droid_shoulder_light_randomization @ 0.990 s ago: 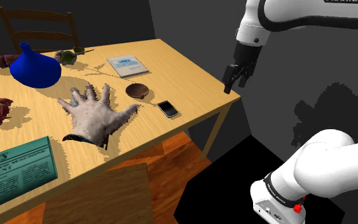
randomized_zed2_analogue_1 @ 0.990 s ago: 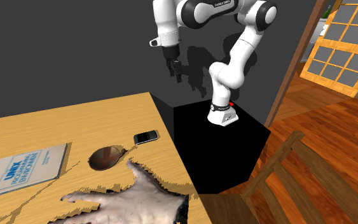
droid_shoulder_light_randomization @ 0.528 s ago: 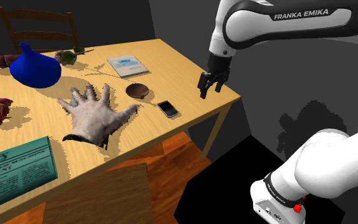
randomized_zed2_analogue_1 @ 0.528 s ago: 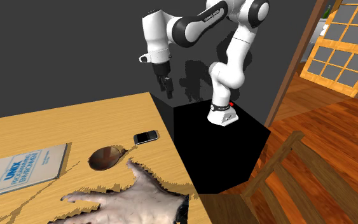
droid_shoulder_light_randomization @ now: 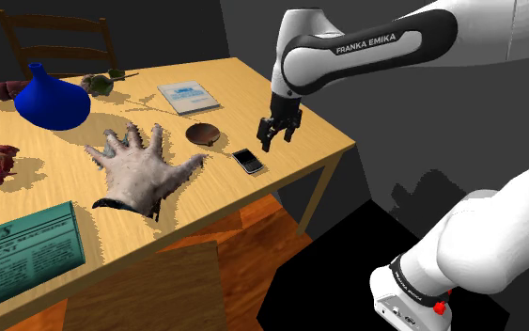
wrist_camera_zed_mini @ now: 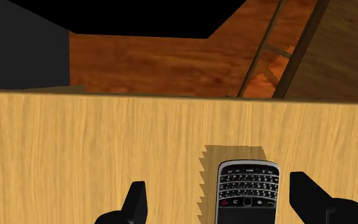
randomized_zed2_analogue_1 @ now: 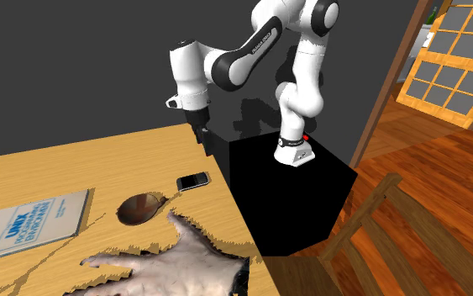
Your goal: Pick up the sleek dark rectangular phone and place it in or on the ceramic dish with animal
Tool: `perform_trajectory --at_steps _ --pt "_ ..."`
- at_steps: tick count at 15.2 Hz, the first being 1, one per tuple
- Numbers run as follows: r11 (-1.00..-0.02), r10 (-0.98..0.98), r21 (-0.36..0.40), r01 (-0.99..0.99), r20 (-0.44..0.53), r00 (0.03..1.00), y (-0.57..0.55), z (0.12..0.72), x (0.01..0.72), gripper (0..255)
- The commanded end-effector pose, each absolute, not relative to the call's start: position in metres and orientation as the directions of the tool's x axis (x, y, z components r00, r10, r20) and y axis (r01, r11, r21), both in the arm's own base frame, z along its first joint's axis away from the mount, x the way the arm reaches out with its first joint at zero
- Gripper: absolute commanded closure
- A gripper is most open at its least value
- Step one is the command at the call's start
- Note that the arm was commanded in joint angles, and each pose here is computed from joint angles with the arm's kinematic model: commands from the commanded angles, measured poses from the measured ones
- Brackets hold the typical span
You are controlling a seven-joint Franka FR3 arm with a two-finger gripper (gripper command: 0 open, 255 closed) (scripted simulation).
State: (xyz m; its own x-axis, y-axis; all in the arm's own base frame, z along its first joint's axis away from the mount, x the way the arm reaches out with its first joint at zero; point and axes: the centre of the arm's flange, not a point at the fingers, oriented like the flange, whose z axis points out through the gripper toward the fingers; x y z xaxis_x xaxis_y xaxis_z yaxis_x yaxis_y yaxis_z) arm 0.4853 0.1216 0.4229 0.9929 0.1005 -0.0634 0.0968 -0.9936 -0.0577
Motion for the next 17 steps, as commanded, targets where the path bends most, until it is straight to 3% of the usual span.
perform_trajectory --at_steps 1,7,17 --pt "-0.992 0.111 -0.058 0.108 -0.053 0.992 0.133 0.409 0.504 0" --pt "-0.989 0.141 -0.058 0.139 -0.027 0.99 0.17 0.371 0.554 0" --pt "-0.989 0.141 -0.058 0.139 -0.027 0.99 0.172 0.331 0.553 0"
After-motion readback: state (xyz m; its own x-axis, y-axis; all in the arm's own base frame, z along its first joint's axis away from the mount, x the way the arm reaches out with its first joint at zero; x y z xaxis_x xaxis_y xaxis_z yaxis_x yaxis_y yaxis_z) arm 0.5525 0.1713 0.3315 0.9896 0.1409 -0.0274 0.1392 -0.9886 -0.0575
